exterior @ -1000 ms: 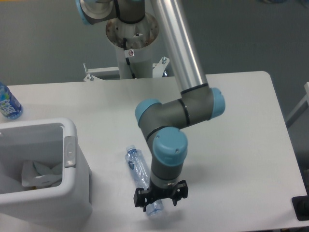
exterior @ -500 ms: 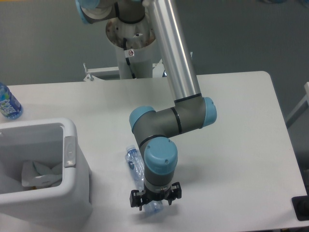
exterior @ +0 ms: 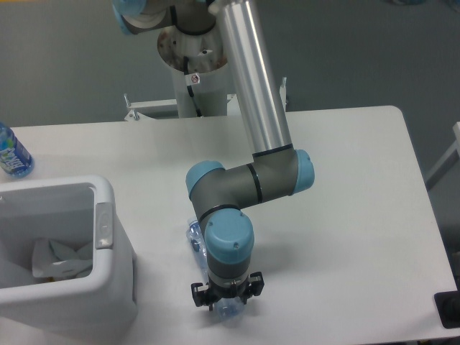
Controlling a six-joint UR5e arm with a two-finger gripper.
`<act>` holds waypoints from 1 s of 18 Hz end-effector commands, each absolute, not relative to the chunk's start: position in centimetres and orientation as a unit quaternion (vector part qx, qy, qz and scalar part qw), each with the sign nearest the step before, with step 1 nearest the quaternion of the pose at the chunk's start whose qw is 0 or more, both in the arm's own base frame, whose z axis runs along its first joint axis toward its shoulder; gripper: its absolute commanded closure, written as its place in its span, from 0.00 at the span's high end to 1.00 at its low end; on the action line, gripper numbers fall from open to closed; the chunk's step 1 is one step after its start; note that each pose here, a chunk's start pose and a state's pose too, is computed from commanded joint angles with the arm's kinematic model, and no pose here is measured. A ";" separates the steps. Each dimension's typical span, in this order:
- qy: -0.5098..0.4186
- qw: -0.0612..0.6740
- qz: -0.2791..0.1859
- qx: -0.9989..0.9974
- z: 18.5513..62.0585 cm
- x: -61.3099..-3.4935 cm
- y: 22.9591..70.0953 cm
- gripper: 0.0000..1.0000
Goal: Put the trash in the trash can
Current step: 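Close the gripper on the bottle and lift it upright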
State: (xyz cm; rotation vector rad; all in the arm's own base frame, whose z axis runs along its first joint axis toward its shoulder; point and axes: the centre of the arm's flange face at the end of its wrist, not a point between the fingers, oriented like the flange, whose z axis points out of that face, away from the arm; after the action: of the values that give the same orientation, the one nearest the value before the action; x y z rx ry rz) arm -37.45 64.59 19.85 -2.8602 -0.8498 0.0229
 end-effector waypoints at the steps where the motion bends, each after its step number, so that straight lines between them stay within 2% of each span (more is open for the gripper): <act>1: -0.283 0.081 0.009 -0.956 20.2 -37.4 64.6 0.56; 7: -0.278 0.099 0.016 -0.955 22.8 -37.7 64.5 0.55; 8: -0.280 0.115 0.021 -0.953 24.9 -38.3 64.3 0.55; 10: -0.295 0.178 0.033 -0.938 31.7 -40.9 63.3 0.56; 14: -0.299 0.326 -0.022 -0.897 46.0 -42.4 61.4 0.56; 18: -0.279 0.400 -0.004 -0.873 54.0 -40.2 60.6 0.56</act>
State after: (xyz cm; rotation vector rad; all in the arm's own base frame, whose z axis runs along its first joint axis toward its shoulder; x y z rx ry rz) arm -40.22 60.65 54.01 -2.2095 -0.7060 -0.0089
